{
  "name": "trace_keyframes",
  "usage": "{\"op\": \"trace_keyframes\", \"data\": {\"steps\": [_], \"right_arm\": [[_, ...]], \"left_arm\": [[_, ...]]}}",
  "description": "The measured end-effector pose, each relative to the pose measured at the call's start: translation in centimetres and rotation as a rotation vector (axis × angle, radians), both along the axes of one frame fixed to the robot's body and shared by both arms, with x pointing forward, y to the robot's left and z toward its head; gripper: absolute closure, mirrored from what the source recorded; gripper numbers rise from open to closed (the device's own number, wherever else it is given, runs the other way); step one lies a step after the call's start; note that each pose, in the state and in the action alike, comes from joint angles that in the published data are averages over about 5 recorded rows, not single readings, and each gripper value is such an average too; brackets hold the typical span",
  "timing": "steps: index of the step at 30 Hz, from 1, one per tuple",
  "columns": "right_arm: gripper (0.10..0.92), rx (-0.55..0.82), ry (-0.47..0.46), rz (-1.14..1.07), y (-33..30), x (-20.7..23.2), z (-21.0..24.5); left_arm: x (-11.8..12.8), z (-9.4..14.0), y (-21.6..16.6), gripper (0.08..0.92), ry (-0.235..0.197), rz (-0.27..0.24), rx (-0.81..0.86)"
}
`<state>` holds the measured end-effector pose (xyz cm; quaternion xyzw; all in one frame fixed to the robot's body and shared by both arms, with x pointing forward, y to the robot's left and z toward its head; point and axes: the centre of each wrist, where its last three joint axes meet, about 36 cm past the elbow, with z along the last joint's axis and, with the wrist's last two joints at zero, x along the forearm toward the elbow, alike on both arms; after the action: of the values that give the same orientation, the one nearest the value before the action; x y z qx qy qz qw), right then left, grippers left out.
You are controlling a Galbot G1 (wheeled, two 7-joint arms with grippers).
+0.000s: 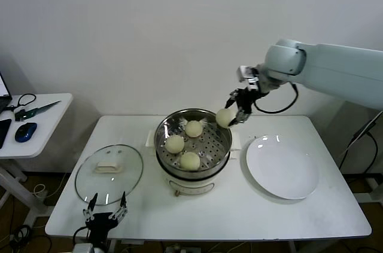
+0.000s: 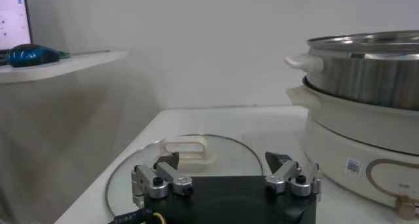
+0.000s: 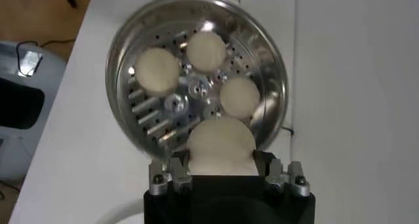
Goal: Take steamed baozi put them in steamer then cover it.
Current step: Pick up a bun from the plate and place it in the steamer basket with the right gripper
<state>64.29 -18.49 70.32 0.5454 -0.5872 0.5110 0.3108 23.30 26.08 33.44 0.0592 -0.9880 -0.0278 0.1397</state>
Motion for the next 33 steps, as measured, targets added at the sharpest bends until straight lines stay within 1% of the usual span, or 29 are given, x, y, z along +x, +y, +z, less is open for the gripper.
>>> {"op": "trace_keyframes", "data": {"steps": [5,19,31,33], "right_arm": [[0.361,-0.029,0.021,0.003,2.6,0.1,-2.4],[0.36,-0.088,0.054,-0.013,4.4,0.6,-8.8],[0.36,-0.116,0.055,-0.01,4.4,0.7,-10.8],[0.348,-0.12,0.054,-0.009,4.4,0.7,-10.9]], "left_arm": [[-0.1,0.0,0.3,0.177,0.003,0.003,0.006],[-0.2,-0.3,0.5,0.177,0.01,0.002,0.008],[-0.2,-0.3,0.5,0.177,0.01,0.002,0.007],[-0.2,-0.3,0.5,0.177,0.01,0.003,0.007]]}}
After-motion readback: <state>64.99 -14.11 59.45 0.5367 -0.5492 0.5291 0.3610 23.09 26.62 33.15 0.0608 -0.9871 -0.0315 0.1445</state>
